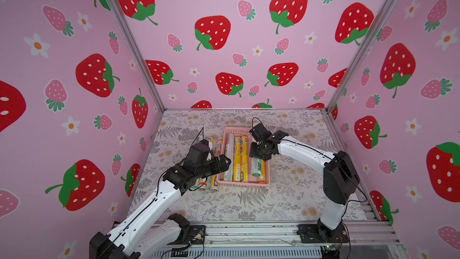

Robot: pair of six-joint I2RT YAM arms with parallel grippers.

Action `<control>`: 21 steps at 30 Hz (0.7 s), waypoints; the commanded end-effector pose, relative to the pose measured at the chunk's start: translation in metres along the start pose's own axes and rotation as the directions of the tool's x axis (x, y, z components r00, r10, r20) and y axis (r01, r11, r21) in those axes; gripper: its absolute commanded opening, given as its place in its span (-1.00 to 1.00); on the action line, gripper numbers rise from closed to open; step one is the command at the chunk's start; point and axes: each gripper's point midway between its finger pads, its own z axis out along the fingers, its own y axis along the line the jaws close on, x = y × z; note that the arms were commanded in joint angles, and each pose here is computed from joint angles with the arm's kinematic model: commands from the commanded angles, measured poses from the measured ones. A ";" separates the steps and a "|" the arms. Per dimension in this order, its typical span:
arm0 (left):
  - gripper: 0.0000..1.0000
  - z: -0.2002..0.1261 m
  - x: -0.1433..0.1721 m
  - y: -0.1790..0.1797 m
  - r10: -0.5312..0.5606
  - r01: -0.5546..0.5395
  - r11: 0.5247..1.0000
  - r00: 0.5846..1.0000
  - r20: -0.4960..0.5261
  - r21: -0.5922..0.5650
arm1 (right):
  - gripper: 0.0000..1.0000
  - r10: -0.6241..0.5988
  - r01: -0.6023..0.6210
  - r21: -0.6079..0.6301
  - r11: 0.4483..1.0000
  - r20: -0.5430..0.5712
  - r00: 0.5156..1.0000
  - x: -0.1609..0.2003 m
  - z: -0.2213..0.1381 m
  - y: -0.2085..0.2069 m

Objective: Put the plastic wrap into the basket
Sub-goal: Place the plastic wrap in the basket.

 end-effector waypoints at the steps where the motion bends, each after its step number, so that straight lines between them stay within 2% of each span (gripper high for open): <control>1: 0.87 0.001 0.000 -0.003 0.000 0.000 1.000 1.000 0.003 0.017 | -0.46 0.006 -0.004 -0.034 0.999 0.061 0.998 -0.016 -0.005 0.017; 14: 0.87 -0.002 -0.001 0.000 0.010 -0.009 1.000 1.000 0.009 -0.006 | -0.44 -0.033 0.033 0.053 0.998 0.007 0.999 0.003 0.031 0.009; 21: 0.87 0.000 -0.002 0.005 0.017 -0.017 0.999 1.000 0.009 -0.031 | -0.43 -0.043 0.043 0.066 0.997 -0.002 0.999 0.014 0.030 0.010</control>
